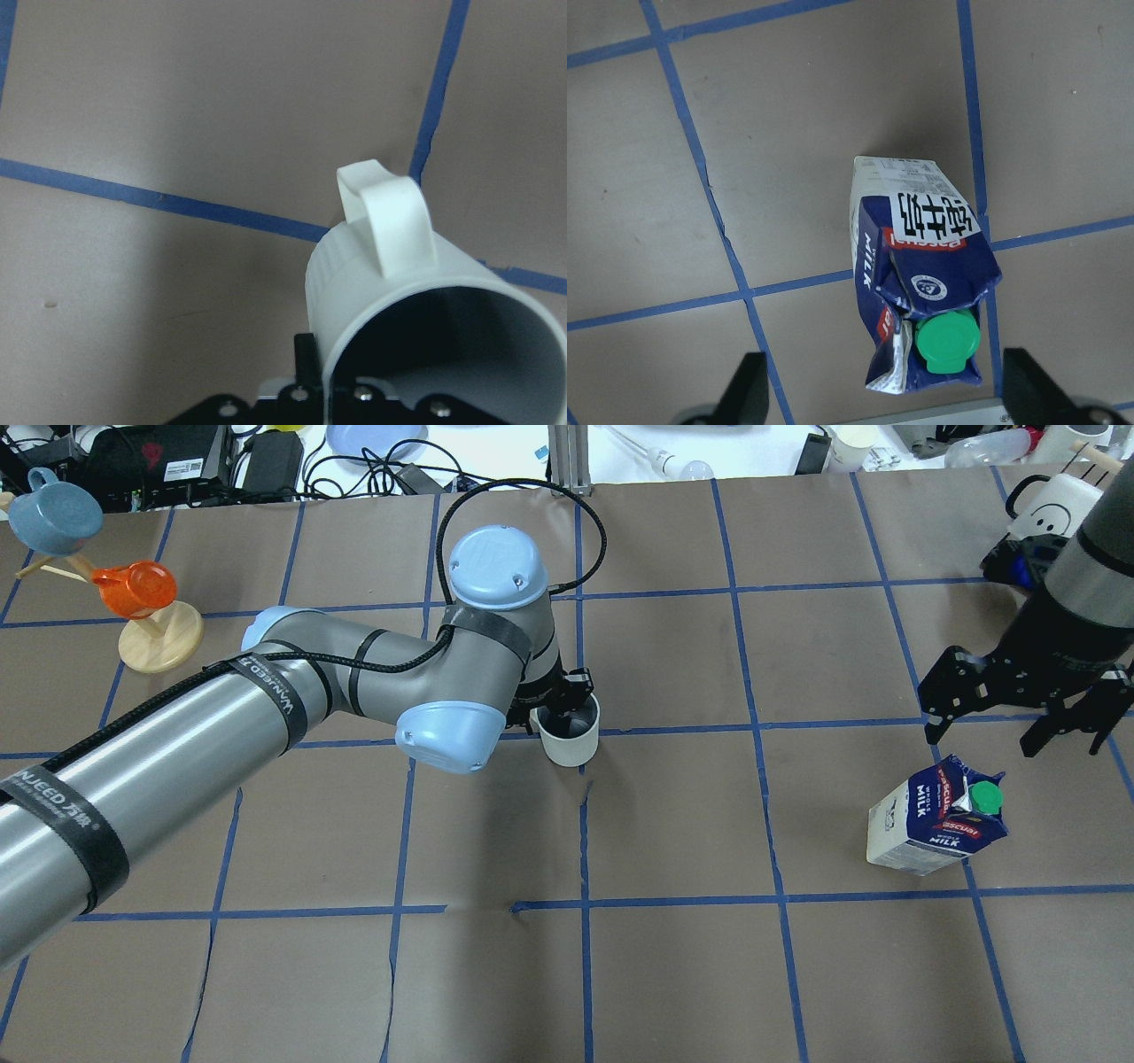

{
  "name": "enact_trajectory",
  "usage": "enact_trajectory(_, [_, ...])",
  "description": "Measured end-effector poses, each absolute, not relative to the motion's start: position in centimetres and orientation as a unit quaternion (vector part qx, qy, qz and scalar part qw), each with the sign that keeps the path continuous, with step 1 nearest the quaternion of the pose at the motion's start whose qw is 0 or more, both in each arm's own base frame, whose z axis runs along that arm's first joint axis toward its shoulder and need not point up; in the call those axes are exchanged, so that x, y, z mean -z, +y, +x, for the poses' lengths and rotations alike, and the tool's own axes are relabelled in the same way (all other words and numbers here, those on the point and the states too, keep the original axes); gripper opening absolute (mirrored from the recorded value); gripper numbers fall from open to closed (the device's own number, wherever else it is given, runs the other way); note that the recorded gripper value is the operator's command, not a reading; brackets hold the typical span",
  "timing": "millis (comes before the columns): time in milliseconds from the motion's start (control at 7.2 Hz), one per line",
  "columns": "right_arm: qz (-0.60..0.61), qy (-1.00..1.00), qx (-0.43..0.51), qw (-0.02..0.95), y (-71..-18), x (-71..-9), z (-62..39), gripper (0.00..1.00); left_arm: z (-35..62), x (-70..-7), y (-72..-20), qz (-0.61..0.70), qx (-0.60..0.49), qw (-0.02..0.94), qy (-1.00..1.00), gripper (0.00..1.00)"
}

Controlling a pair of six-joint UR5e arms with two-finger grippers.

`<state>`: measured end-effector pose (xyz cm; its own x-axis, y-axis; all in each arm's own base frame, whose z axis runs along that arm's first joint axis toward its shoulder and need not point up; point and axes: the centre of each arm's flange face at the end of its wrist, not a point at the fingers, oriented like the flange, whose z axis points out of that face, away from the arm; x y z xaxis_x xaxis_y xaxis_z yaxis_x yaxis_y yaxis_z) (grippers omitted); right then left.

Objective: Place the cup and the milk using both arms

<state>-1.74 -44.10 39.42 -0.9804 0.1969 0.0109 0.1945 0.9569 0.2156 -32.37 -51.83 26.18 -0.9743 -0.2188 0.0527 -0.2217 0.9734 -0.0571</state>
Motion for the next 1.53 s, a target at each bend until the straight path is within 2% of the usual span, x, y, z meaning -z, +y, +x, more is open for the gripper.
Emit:
enact_trajectory(417, [0.099,0.989,-0.113,0.007,-42.5,-36.7,-3.3,0.92,-27.2,-32.9,-55.0,0.096,-0.074,0.041,-0.992,0.89])
enact_trajectory(833, [0.097,0.988,-0.117,0.007,-41.5,-34.3,-4.2,0.88,-15.1,-41.7,-55.6,0.023,-0.07,0.027,-0.997,0.93])
enact_trajectory(972, [0.098,0.989,-0.115,0.0,-41.1,-33.2,-4.6,0.83,-13.6,-44.5,-54.4,0.016,-0.066,0.023,-0.997,0.93])
enact_trajectory(1111, [0.099,0.989,-0.11,-0.005,-40.9,-32.5,-4.8,0.73,-12.9,-46.6,-53.3,0.014,-0.07,0.018,-0.997,0.96])
enact_trajectory(1389, [0.1,0.989,-0.104,-0.008,-40.9,-32.1,-4.9,0.62,-12.6,-48.4,-51.5,0.011,-0.077,0.009,-0.997,1.0])
enact_trajectory(1528, [0.101,0.99,-0.102,-0.007,-40.9,-32.1,-4.9,0.46,-12.6,-48.6,-50.9,0.011,-0.079,0.008,-0.997,1.0])
